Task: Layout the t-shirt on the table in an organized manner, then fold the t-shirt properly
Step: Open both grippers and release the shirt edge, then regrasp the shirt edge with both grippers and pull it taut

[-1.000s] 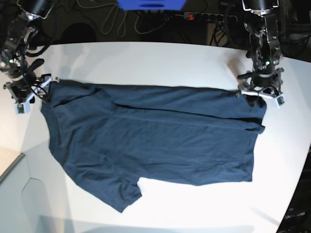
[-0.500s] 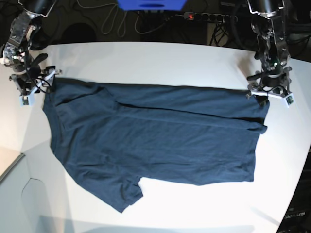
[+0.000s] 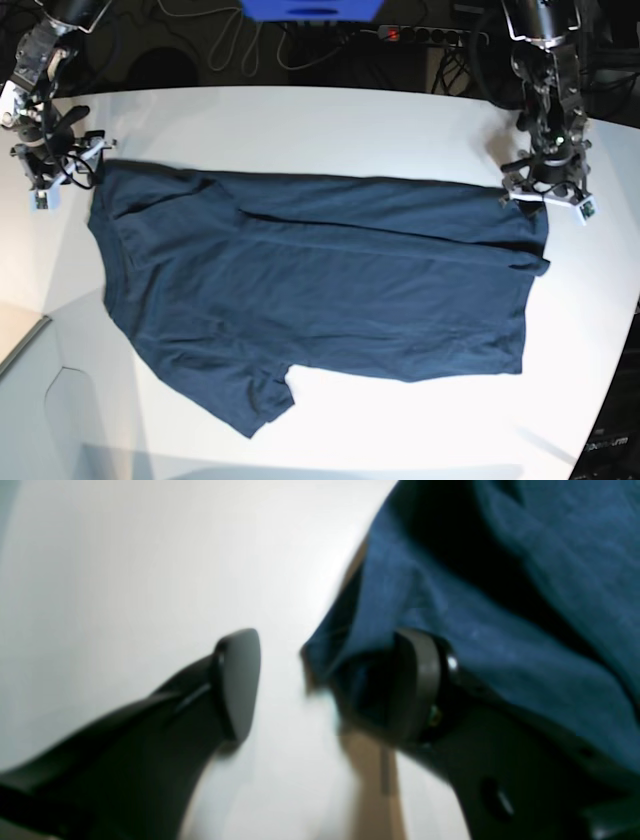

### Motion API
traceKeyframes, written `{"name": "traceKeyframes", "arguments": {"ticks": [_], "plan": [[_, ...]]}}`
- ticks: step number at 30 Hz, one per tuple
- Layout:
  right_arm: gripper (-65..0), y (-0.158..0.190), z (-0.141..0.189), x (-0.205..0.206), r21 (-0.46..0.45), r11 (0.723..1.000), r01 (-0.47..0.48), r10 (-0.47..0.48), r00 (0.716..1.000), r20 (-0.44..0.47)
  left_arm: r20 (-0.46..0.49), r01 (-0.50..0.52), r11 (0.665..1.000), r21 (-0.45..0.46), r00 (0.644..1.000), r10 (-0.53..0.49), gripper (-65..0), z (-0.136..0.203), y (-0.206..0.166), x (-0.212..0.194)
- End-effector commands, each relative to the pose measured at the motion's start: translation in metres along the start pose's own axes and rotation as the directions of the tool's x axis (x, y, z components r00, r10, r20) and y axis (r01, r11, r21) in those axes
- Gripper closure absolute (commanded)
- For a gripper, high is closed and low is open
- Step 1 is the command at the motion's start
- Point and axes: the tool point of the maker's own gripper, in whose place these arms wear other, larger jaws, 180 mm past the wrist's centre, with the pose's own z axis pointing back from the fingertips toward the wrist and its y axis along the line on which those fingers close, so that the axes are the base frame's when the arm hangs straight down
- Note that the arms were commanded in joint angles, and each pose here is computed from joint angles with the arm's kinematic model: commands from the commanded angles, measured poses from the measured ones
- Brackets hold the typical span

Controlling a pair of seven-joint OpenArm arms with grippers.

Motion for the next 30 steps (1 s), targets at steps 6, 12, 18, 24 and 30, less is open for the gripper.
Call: {"name": "traceKeyframes", "arguments": {"ticks": [6, 12, 18, 24, 30], "plan": [[-34.7, 0.001, -0.003, 0.01, 0.018, 1.0, 0.006, -0.006, 0.999, 0.035, 0.004, -0.003, 1.0, 0.002, 1.0, 0.003, -33.3, -0.004, 0.0, 0.005], [-34.7, 0.01, -0.013, -0.014, 0.05, 0.998, 0.043, -0.042, 0.999, -0.026, 0.005, -0.005, 1.0, 0.002, 1.0, 0.005, -17.8, -0.004, 0.0, 0.005], [-34.0, 0.024, -0.019, -0.018, 0.089, 0.996, 0.022, -0.018, 0.999, -0.046, 0.003, -0.005, 1.0, 0.0, 1.0, 0.005, -15.3, -0.004, -0.001, 0.005], [-1.7, 0.044, -0.023, -0.02, 0.138, 0.99, -0.02, 0.028, 0.998, -0.061, -0.005, -0.004, 1.0, 0.002, 1.0, 0.004, -0.4, -0.004, 0.0, 0.002], [0.0, 0.035, -0.015, 0.0, 0.108, 0.993, -0.056, 0.058, 0.998, -0.016, 0.013, -0.001, 1.0, -0.002, 1.0, 0.001, 0.0, 0.0, 0.0, 0.008]]}}
